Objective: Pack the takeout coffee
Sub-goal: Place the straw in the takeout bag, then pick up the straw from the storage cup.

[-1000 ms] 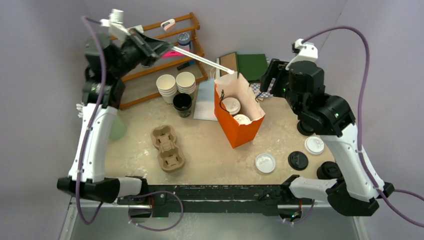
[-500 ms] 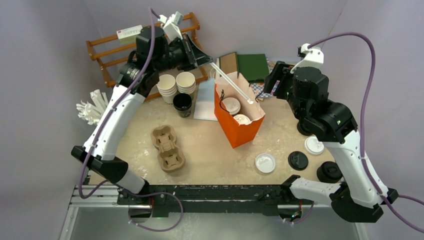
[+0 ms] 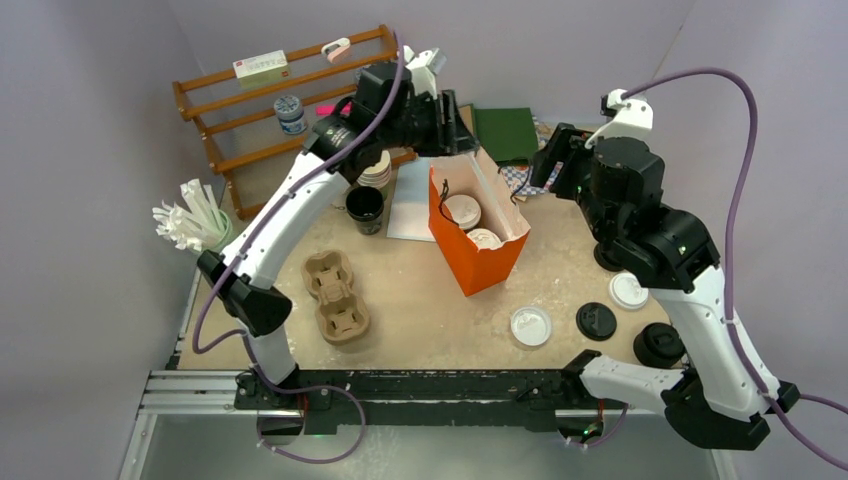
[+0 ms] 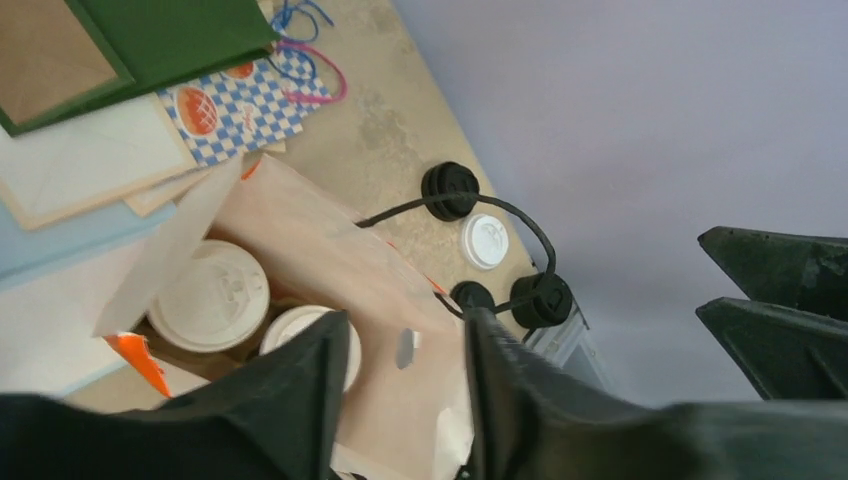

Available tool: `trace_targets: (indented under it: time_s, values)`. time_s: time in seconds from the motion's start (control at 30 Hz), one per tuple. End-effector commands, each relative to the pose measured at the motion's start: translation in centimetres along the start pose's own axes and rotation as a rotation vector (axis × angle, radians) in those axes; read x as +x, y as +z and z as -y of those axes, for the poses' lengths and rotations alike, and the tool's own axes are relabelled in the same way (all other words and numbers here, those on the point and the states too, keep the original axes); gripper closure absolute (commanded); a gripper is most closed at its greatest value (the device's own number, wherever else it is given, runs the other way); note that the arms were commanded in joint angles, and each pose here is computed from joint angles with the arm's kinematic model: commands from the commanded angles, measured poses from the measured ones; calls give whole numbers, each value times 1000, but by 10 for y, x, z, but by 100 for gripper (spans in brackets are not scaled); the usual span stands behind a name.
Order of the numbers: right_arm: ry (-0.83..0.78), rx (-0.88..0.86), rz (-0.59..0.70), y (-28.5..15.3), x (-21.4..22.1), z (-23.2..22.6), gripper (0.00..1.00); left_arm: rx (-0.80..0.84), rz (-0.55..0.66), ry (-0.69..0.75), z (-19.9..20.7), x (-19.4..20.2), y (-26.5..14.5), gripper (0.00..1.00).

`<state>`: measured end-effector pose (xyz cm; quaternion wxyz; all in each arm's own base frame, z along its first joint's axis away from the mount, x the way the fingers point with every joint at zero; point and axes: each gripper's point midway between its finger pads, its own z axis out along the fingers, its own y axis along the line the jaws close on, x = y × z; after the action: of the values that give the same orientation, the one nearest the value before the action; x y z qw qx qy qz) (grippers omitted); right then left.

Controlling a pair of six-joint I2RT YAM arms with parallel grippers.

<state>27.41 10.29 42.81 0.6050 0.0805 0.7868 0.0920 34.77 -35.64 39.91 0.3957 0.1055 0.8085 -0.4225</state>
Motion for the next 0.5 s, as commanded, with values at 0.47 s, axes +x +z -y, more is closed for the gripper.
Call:
trace_targets:
  time_s: [0.47]
  values:
    - [-12,-39,-5,9,0,-13,27,-699,258,64,-154,-63,-150,42]
